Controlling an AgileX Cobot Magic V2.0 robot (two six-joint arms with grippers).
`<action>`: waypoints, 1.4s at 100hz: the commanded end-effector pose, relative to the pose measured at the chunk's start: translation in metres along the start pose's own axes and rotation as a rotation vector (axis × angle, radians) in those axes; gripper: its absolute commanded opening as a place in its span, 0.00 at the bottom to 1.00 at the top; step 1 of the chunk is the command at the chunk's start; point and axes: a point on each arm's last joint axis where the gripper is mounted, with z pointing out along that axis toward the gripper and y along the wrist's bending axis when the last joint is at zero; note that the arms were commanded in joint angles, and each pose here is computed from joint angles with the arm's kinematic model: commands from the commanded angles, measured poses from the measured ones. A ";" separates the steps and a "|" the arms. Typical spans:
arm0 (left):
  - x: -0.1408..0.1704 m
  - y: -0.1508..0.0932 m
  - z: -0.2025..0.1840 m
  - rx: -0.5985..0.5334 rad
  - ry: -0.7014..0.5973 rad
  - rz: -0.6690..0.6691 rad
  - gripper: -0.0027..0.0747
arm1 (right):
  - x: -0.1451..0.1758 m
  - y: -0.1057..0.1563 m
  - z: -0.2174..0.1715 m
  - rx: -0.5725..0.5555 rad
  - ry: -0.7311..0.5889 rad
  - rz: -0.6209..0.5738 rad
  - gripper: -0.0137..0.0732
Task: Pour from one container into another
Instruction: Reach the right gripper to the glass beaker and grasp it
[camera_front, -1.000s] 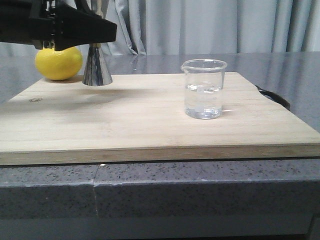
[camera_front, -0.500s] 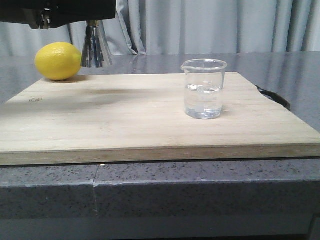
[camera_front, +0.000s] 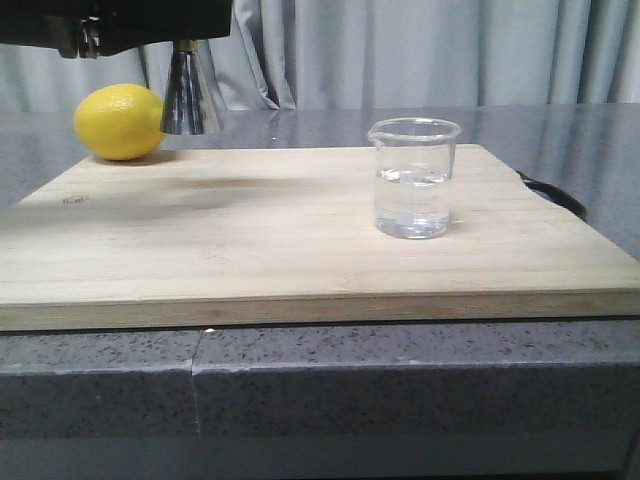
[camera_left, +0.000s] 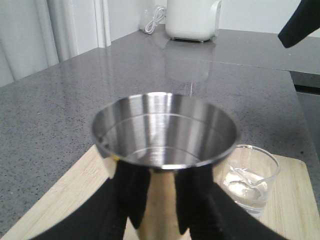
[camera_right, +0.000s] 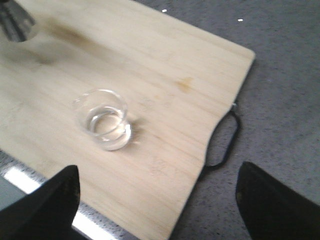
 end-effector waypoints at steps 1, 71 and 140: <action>-0.032 -0.007 -0.002 0.029 -0.156 0.019 0.30 | -0.016 0.010 -0.003 -0.044 -0.039 -0.053 0.82; -0.032 -0.007 -0.002 0.027 -0.155 0.019 0.30 | 0.037 0.033 0.068 -0.074 -0.325 0.005 0.82; -0.032 -0.007 -0.002 0.027 -0.154 0.019 0.30 | 0.080 0.044 0.122 0.015 -0.673 0.017 0.82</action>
